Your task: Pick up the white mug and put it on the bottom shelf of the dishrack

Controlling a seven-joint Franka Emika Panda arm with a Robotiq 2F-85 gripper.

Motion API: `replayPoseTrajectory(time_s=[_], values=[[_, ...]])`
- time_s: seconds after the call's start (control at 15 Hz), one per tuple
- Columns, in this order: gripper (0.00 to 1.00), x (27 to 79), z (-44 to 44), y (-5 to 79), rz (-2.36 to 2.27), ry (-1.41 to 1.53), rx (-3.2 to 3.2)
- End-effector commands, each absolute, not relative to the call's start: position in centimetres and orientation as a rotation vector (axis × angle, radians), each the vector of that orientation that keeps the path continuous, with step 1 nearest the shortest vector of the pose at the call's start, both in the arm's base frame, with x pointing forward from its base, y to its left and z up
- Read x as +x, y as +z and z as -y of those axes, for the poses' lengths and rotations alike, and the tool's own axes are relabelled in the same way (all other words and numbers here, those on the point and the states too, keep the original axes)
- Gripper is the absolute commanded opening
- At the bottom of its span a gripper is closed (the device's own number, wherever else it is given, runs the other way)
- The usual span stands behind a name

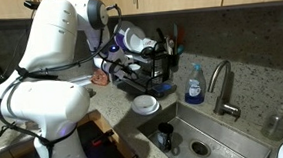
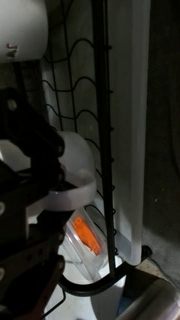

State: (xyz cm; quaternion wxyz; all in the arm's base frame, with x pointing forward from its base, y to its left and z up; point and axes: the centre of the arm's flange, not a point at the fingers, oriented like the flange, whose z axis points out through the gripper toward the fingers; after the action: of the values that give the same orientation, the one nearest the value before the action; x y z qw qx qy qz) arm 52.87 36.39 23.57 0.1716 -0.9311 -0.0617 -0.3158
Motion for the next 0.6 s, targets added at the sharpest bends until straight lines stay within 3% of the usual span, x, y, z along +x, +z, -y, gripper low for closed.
replayPoseTrajectory(time_s=[0.0, 0.53], values=[[0.03, 54.5, -37.9, 23.8, 0.108, -0.933, -2.627], [0.03, 56.9, -38.5, 22.6, 0.045, -0.993, -2.647]])
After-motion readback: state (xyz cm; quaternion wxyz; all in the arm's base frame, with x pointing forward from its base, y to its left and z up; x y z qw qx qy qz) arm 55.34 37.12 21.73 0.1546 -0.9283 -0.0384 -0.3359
